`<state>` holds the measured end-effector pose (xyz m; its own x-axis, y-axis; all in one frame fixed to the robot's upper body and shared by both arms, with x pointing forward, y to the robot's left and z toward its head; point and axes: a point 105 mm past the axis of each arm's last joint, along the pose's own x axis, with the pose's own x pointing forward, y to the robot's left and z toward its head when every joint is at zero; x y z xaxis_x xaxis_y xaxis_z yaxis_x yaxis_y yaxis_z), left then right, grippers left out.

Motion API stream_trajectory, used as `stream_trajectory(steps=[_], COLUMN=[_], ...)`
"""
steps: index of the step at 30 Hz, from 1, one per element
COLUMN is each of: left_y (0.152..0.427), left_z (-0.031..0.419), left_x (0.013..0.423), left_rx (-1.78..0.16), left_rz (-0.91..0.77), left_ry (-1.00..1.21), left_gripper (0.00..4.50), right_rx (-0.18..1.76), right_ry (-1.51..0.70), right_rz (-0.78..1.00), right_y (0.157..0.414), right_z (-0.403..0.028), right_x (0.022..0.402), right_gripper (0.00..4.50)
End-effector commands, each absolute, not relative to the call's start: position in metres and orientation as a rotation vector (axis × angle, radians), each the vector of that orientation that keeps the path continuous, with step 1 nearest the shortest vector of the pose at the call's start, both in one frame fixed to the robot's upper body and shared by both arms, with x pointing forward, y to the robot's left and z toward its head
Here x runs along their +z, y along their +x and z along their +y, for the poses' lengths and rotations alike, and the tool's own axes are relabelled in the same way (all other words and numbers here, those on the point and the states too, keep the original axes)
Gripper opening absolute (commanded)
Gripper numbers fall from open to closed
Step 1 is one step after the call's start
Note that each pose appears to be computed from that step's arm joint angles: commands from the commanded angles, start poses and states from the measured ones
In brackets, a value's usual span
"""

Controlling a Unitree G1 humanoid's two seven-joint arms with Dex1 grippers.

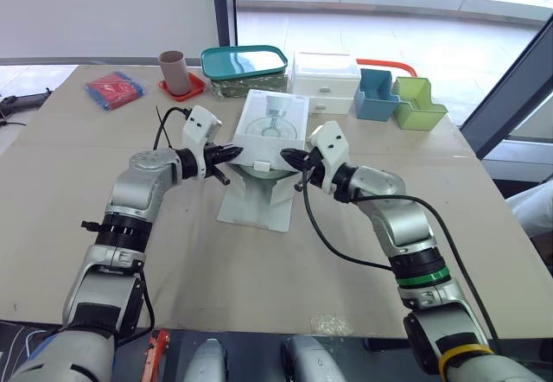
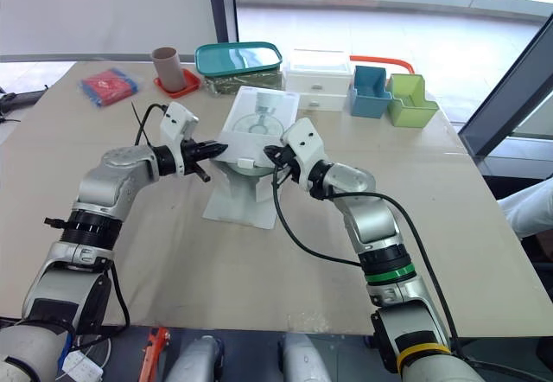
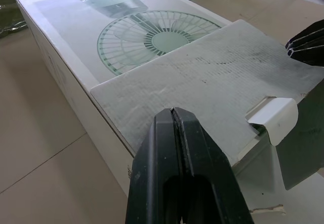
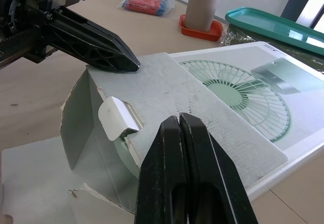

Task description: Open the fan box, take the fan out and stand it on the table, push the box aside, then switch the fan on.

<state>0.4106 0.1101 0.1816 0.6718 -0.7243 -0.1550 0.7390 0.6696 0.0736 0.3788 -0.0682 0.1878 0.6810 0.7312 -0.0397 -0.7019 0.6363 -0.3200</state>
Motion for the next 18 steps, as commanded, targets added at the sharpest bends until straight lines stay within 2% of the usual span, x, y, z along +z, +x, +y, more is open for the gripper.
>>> stream_trajectory(steps=[1,7,18], left_y=[0.413,0.415,0.416], left_z=[0.110,0.111,0.114], left_x=[0.182,0.181,0.181], left_rx=[-0.814,-0.806,-0.791], left_rz=[0.143,0.151,0.134], left_ry=[0.104,0.110,0.153], left_gripper=[0.00,0.00,0.00], right_rx=[0.843,0.885,0.936], right_ry=[-0.342,-0.334,-0.418], right_rz=[-0.144,-0.115,0.043], right_y=[0.372,0.359,0.345], right_z=[-0.066,-0.054,-0.051], right_x=[0.201,0.200,0.172], right_gripper=[0.02,0.02,0.02])
